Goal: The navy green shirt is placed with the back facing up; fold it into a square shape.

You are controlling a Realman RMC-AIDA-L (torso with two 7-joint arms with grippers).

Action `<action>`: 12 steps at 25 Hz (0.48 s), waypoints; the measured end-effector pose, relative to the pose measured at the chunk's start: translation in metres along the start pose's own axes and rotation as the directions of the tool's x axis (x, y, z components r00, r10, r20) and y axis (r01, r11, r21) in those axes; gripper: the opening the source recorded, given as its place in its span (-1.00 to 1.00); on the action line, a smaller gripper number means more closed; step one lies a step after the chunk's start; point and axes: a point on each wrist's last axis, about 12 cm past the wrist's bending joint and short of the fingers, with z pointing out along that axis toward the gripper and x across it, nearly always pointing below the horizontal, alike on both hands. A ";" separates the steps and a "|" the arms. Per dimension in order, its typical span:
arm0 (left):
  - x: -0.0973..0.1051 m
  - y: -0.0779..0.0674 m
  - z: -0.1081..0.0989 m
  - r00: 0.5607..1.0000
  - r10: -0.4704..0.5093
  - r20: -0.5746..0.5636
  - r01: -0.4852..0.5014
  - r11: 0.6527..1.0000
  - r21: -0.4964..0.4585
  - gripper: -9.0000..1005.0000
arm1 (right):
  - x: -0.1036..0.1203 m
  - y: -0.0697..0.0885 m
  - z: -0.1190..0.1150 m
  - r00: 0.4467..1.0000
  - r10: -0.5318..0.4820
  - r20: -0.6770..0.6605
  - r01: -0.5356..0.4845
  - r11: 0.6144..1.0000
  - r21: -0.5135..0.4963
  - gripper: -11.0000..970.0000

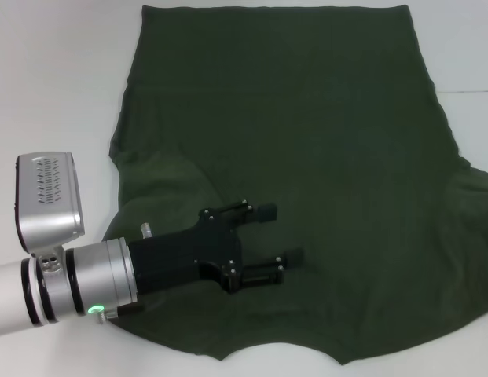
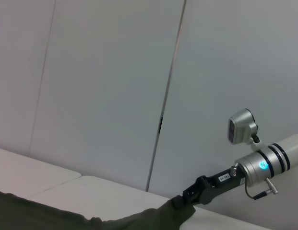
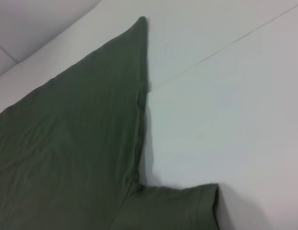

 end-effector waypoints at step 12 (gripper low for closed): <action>-0.001 0.001 0.001 1.000 0.001 -0.001 -0.001 1.000 -0.001 0.63 | -0.011 0.008 0.007 0.999 -0.047 0.027 0.047 0.999 0.000 -0.90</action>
